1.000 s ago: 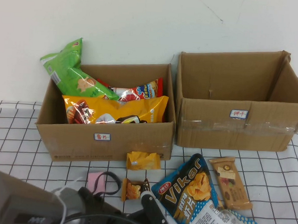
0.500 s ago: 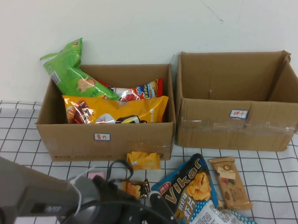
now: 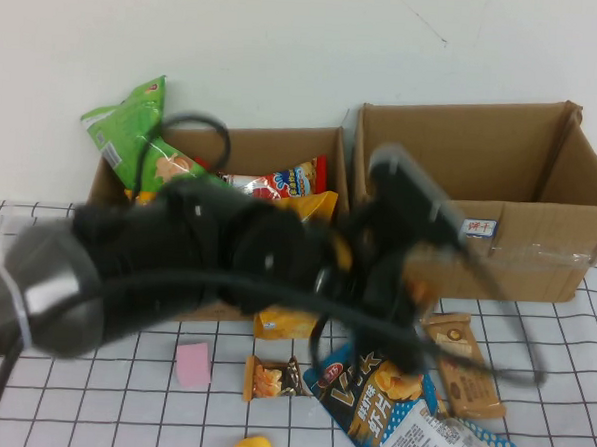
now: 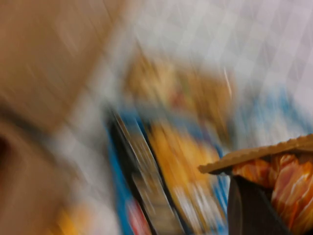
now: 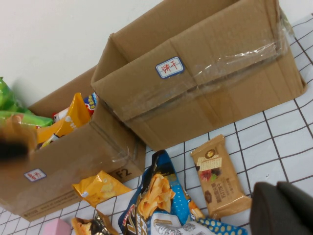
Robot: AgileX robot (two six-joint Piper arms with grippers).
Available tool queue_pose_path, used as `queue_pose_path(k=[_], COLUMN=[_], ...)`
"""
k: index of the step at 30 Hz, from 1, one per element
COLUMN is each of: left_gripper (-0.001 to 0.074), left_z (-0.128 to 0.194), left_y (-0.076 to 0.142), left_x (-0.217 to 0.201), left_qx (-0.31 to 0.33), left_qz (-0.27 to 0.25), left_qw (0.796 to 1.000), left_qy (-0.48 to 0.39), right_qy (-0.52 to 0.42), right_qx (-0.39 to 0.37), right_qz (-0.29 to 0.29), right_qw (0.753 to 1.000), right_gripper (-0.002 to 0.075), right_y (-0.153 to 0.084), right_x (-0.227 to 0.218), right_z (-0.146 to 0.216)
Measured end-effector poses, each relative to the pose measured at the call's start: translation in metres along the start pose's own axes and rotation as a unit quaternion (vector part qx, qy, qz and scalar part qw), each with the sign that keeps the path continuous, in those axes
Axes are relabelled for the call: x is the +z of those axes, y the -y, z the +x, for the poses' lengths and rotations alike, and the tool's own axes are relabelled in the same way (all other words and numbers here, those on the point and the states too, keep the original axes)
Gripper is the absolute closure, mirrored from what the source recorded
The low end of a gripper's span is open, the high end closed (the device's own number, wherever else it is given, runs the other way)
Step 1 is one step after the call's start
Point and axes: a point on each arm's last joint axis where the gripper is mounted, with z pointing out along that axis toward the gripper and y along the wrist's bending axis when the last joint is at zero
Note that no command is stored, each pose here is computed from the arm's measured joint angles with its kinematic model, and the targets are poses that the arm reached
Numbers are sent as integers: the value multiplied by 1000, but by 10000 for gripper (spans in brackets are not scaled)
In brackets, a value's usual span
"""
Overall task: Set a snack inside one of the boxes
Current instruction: Place the biscuit in the biscuit box
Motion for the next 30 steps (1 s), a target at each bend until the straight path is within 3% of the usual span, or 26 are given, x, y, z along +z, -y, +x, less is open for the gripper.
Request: queue_pose_path(k=[4,11,16,23,30], left_gripper=[602,602,603,596,396], left_z=[-33,-62,-70,-70,-57], left_y=[-12,-31,-47,-102,-128], left_x=[-8,12,41,74,111], left_qx=[2,-6,-24,-104,-167], left_qz=[-52,-126,-155,-189,-180], left_qw=[992,961,947,933,932], left_qy=[113,246,280,288,266], right_qy=[0,0,0,0,-1], right_qx=[0,-3,-3,-2,-1], right_qz=[0,-1,-2,-2,-3], right_qw=[1000,1000,1000,1000,1000], right_gripper=[727,727,727,727,727], right_y=[0,0,0,0,-1], right_x=[0,0,0,0,0], right_z=[0,0,0,0,0])
